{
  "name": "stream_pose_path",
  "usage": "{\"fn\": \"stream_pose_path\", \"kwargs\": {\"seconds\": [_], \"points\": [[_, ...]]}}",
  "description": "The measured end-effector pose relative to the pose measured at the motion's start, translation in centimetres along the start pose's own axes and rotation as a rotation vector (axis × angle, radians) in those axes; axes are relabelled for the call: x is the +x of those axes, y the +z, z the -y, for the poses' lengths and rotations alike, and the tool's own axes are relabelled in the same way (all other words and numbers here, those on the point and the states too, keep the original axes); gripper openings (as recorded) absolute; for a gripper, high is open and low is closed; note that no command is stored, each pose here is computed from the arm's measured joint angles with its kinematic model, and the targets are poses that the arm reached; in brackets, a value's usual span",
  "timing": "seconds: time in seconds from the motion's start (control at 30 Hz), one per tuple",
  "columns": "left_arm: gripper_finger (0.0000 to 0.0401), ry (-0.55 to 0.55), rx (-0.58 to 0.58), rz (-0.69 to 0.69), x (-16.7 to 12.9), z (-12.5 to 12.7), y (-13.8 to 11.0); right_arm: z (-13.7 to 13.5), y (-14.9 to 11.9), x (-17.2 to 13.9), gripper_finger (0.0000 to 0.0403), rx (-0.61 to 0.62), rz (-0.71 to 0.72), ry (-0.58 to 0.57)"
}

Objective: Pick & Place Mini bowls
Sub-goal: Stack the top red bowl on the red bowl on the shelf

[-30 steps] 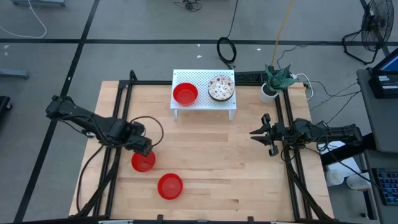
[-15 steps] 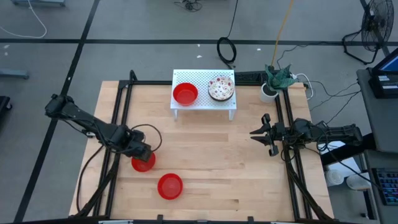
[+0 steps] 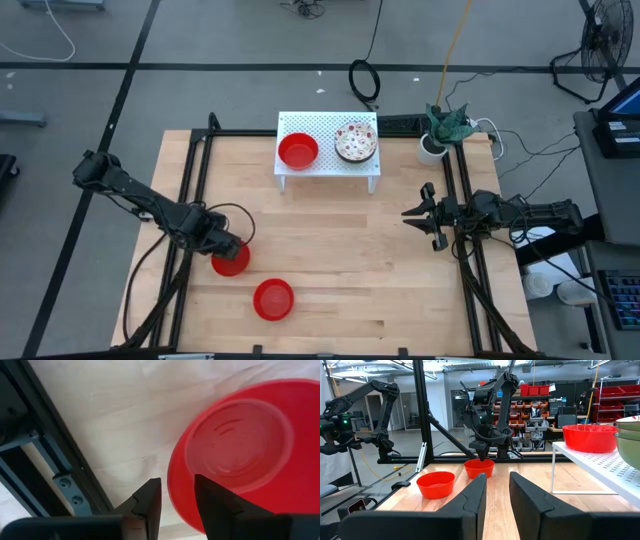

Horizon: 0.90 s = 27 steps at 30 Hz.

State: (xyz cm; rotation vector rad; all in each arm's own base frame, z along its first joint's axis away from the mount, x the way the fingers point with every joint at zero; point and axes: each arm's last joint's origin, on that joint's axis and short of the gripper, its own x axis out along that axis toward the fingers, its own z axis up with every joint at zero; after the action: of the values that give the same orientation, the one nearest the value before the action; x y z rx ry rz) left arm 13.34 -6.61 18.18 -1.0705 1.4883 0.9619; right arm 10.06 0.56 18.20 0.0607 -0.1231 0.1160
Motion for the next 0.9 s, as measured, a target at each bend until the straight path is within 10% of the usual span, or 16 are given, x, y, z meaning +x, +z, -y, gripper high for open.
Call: {"fn": "stream_pose_path", "kwargs": {"seconds": [0.9], "points": [[0.012, -0.128, -0.089, 0.127, 0.9, 2.4, 0.3, 0.0, 0.0, 0.0, 0.0073, 0.0, 0.0, 0.0]]}}
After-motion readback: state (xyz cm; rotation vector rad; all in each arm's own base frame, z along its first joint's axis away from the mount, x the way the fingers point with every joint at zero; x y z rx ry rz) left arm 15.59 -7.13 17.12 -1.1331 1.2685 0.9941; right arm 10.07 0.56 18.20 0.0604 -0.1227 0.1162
